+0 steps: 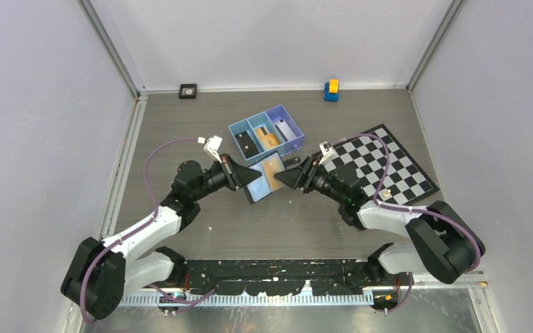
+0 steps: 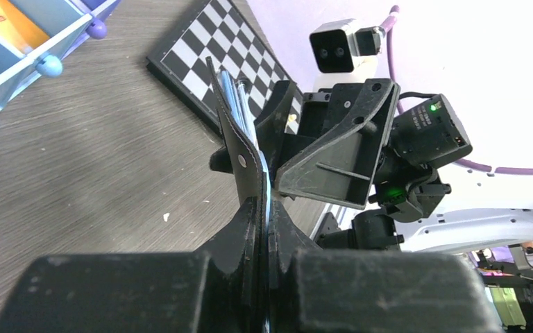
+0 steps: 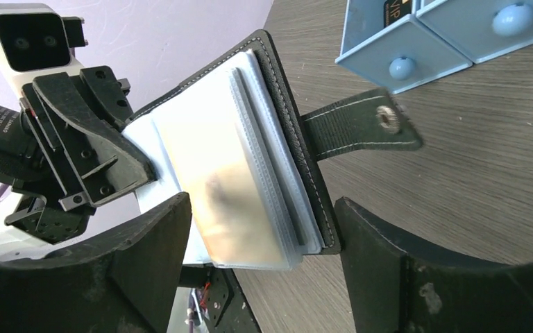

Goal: Take the credit cards out of the card holder
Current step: Remove the credit card from the card holder.

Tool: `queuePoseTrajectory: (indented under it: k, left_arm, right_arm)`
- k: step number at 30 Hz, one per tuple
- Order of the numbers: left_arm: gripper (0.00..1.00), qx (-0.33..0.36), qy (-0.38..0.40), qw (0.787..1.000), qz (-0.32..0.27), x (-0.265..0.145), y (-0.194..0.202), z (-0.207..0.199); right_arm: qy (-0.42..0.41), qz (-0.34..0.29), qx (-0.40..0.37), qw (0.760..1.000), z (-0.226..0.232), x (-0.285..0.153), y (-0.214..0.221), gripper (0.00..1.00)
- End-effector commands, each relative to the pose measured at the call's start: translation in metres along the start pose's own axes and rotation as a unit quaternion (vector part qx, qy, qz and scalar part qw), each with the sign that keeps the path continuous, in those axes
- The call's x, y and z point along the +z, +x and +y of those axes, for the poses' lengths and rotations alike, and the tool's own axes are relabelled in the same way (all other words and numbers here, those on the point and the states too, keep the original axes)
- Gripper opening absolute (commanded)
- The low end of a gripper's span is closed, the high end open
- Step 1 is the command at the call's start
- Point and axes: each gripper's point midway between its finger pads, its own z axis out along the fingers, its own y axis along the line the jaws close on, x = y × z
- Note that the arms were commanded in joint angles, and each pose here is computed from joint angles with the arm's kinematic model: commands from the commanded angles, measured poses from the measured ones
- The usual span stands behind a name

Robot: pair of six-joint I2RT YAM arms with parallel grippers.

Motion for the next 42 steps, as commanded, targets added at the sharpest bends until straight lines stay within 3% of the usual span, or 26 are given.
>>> queuePoseTrajectory:
  k: [1,6,19,24,27,31,34,42]
  left_arm:
    - [0.0,0.017,-0.006,1.0,-0.021,0.003,-0.012,0.001]
    - [0.0,0.011,-0.095,0.995,-0.021,0.001,-0.008,0.039]
    - [0.0,0.011,-0.105,0.994,0.006,0.01,0.002,0.052]
    - [0.0,0.011,-0.099,0.995,0.01,0.012,0.003,0.051]
    - [0.0,0.01,-0.097,0.995,0.011,0.012,0.004,0.05]
    - [0.0,0.02,-0.068,0.997,0.002,0.01,-0.001,0.036]
    - [0.0,0.034,-0.047,0.998,-0.02,0.004,-0.008,0.023]
    - [0.0,0.05,-0.003,0.997,-0.062,-0.014,-0.025,-0.01]
  right_arm:
    - [-0.057,-0.029,-0.011,0.998,0.029,-0.007,-0.014,0.73]
    - [-0.048,-0.043,-0.028,0.998,0.03,-0.015,-0.019,0.6]
    - [-0.04,-0.04,-0.043,0.997,0.03,-0.015,-0.02,0.41]
    - [-0.042,-0.029,-0.038,0.998,0.028,-0.011,-0.017,0.4]
    - [-0.024,-0.035,-0.036,0.998,0.022,-0.011,-0.019,0.47]
    - [0.059,-0.045,-0.024,0.997,-0.006,-0.011,-0.023,0.83]
    - [0.084,-0.053,-0.019,0.995,-0.016,-0.013,-0.026,0.87]
    - [0.038,-0.053,-0.016,0.998,-0.002,-0.013,-0.026,0.88]
